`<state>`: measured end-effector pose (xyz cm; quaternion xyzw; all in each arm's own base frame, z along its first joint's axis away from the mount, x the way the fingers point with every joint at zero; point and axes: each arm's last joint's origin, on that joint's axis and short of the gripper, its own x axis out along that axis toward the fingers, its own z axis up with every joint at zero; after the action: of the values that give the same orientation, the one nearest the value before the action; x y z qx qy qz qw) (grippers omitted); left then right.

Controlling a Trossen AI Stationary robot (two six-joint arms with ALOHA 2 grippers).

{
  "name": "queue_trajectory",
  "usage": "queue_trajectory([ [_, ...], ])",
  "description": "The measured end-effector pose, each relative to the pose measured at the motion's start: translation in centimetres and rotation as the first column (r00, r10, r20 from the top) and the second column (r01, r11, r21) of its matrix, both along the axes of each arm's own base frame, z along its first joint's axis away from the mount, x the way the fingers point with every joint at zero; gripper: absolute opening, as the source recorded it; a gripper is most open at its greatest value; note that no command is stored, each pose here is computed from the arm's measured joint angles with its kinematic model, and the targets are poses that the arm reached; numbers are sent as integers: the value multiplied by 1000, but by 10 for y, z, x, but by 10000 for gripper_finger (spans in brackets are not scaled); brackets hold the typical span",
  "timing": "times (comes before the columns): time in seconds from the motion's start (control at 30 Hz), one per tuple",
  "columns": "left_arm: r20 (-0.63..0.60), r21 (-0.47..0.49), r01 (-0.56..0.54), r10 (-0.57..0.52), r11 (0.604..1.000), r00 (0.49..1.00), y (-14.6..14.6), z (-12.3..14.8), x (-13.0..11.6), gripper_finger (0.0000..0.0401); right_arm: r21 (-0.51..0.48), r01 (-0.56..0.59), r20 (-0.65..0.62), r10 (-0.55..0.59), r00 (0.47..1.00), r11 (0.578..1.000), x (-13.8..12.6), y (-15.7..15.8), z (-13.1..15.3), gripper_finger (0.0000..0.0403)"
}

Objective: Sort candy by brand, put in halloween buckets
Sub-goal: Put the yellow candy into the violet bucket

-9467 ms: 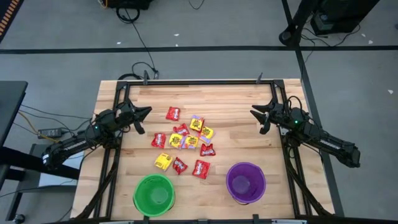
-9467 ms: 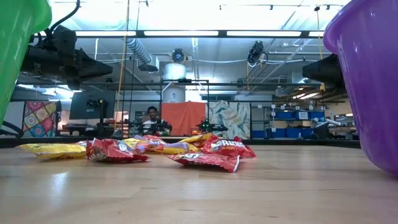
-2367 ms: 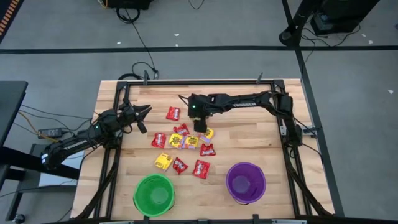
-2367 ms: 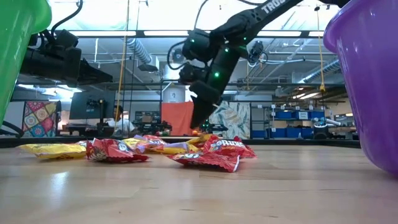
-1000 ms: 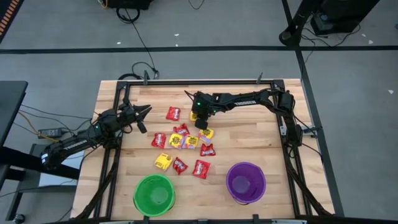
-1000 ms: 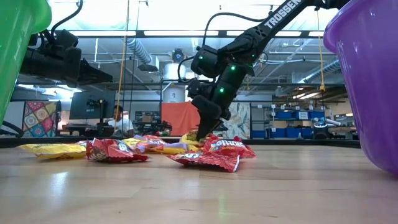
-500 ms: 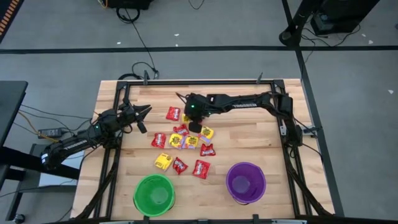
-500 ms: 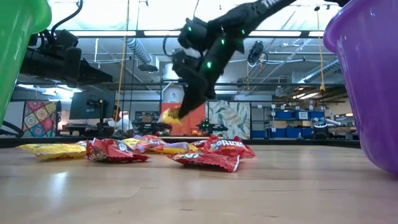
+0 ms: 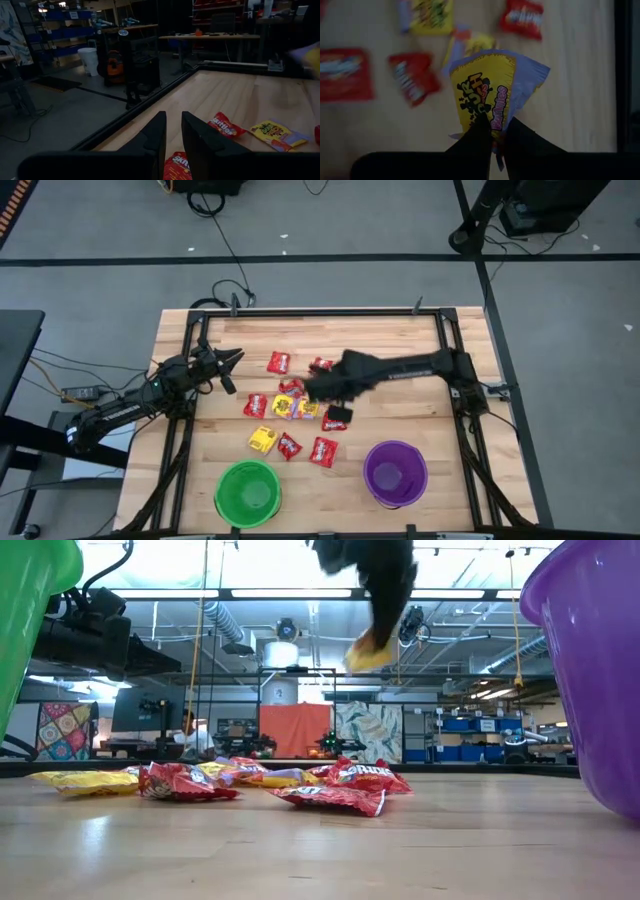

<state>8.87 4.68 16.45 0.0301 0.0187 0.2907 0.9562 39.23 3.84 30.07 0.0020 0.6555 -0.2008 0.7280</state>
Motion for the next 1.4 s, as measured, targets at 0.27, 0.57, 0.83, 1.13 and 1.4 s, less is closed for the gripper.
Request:
queue_trajectory([
  [0.27, 14, -21, 0, 1, 1000, 1000, 0, 0, 0, 67, 110, 95, 189, -114, 975, 989, -26, 79, 40, 44],
  [0.57, 31, -63, 1, 1, 998, 1000, 0, -1, 0, 67, 177, 236, 242, -275, 931, 955, -48, 126, 42, 43],
  [0.83, 27, -71, 1, 1, 997, 1000, 0, -1, 1, 67, 325, 344, 54, -381, 923, 881, -66, 158, 29, 43],
  [1.13, 28, -71, 1, 1, 997, 1000, 0, -1, 1, 67, 411, 449, 31, -504, 863, 793, -99, 177, 50, 42],
  [1.4, 28, -71, 1, 1, 997, 1000, 0, -1, 1, 67, 306, 620, -96, -624, 776, 723, -133, 170, 24, 37],
])
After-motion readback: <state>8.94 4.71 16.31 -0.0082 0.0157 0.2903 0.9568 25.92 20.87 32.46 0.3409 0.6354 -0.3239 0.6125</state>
